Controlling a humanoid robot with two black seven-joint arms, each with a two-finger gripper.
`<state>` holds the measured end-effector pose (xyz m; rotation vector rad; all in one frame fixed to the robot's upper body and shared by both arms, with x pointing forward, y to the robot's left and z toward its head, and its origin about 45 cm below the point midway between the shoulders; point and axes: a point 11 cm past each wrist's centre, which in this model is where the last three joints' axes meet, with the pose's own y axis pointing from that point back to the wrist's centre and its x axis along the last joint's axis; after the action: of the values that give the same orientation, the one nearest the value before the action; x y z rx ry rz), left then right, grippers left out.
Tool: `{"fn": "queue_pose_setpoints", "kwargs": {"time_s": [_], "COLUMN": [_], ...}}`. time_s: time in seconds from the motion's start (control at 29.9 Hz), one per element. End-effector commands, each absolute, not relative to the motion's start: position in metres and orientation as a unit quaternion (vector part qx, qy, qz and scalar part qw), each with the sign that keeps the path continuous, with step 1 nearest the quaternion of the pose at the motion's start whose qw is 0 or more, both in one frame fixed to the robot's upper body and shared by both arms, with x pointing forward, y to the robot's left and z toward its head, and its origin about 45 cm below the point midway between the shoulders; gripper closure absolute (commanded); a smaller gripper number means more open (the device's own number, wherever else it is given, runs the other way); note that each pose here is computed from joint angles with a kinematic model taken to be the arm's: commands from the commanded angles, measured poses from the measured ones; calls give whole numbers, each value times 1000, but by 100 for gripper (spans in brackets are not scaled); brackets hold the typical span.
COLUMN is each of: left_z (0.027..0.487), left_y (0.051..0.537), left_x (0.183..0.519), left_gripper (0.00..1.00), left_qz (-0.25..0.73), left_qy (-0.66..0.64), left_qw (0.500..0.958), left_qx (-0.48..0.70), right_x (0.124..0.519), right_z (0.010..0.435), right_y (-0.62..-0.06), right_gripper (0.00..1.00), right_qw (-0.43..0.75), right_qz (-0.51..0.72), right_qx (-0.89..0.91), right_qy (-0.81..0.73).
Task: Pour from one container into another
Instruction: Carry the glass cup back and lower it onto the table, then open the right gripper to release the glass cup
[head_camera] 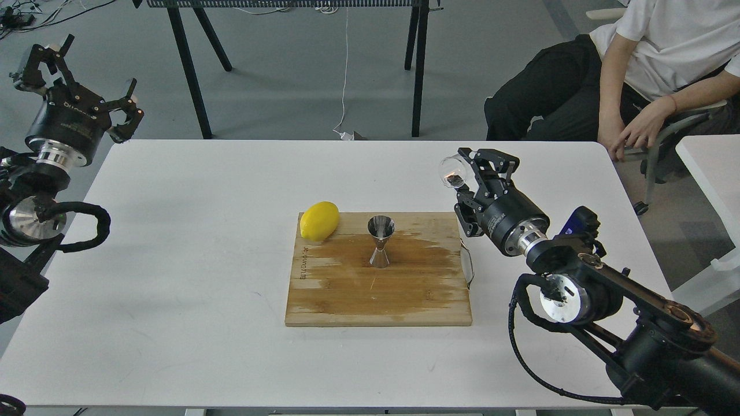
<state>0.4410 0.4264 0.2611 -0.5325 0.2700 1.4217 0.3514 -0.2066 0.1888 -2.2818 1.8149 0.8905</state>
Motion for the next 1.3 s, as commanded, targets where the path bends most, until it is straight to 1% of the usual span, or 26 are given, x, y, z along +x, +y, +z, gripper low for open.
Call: {"fn": "queue_pose_setpoints", "kwargs": {"time_s": [0.0,0.13,0.23,0.33,0.4,0.54,0.7,0.9,0.97,1.24,1.27], "left_z": [261,259,257,256,257,256,254,255,253,253,252], "left_y": [427,423,420,420,421,420,418,419,419,420,419], "left_x": [441,442,442,442,442,442,442,441,440,440,440], "left_gripper": [0,0,0,0,0,0,0,0,0,0,0], "left_qz": [643,641,640,639,640,640,639,638,638,640,640], "left_qy": [122,125,127,128,127,128,129,129,130,130,131], "left_qw": [717,717,720,721,721,722,722,722,722,721,720], "left_qx": [-240,-241,-238,-237,-234,-232,-234,-235,-234,-233,-233], "right_x": [347,337,327,321,318,315,311,310,310,309,309], "right_z": [172,140,120,107,97,78,54,51,51,51,51], "right_y": [-245,-290,-318,-334,-335,-327,-325,-323,-324,-323,-323], "right_gripper": [67,67,67,67,67,63,62,62,57,30,28], "right_qw": [109,184,237,282,291,309,327,327,326,324,324], "right_qz": [391,499,556,590,601,618,633,635,634,634,634], "right_qx": [-677,-571,-502,-451,-428,-393,-344,-340,-342,-343,-344], "right_qy": [614,625,618,608,609,607,612,612,613,612,612]}}
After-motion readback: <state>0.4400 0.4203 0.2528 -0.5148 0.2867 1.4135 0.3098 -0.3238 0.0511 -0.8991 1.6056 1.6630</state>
